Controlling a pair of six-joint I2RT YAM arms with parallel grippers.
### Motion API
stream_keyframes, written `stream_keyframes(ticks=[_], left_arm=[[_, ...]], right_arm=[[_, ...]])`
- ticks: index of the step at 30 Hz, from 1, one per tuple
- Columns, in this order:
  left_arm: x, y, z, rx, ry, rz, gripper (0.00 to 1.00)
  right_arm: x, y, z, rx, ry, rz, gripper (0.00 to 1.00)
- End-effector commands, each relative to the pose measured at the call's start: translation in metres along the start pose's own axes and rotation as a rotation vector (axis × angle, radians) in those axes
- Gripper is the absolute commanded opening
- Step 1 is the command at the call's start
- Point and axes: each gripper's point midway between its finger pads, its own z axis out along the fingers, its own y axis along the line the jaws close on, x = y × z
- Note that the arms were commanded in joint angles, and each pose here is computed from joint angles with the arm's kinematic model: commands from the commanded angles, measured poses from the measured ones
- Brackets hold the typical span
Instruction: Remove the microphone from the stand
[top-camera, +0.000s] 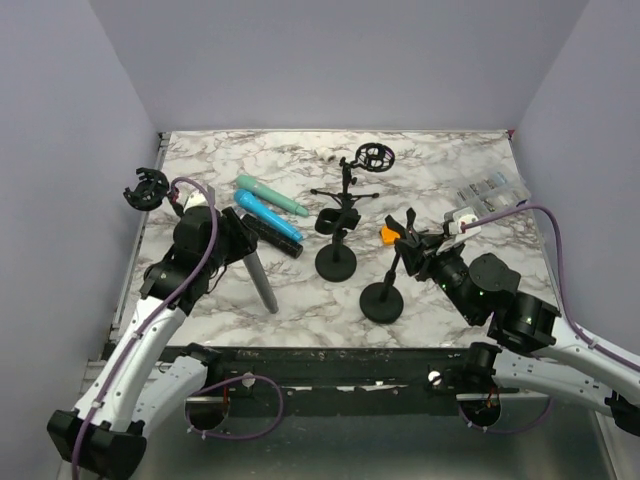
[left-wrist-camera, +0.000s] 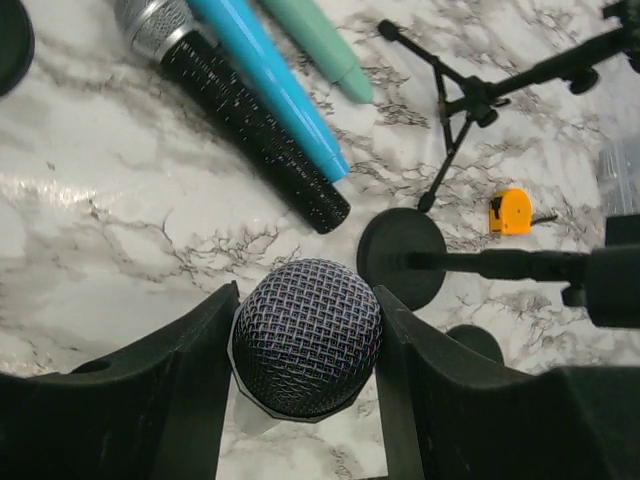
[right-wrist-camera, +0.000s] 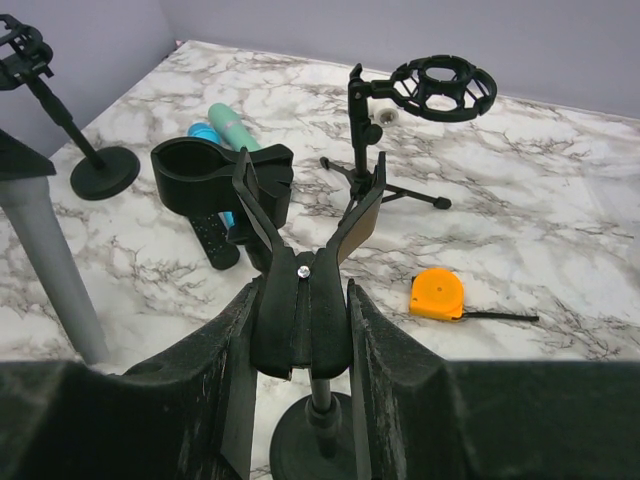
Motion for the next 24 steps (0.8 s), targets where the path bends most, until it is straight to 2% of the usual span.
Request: stream_keyframes(ticks=[1, 6, 12, 17, 21, 24], left_arm=[[0.010, 0.002, 0.023, 0.060, 0.073, -0.339, 0.00], [0.012, 0.040, 0.046, -0.062, 0.026, -0.540, 0.00], [0.034, 0.084, 0.069, -0.190, 0.009, -0.848, 0.00], [0.036, 0.117, 0.082, -0.277, -0.099, -0.974, 0.00], [0.043, 0.134, 0.094, -0.313, -0.098, -1.055, 0.00], [0.054, 0.139, 0.105, -0.323, -0.061, -1.106, 0.09]], right_arm=[[0.025, -0.002, 0.001, 0.010, 0.067, -0.036, 0.01], [0.023, -0.003, 0.000, 0.014, 0.062, -0.033, 0.01], [0.022, -0.004, -0.001, 0.015, 0.055, -0.025, 0.01], [0.022, -0.004, -0.001, 0.014, 0.057, -0.024, 0.01], [0.022, -0.003, -0.001, 0.010, 0.057, -0.024, 0.01], [0.021, -0.003, -0.001, 0.009, 0.055, -0.024, 0.01]])
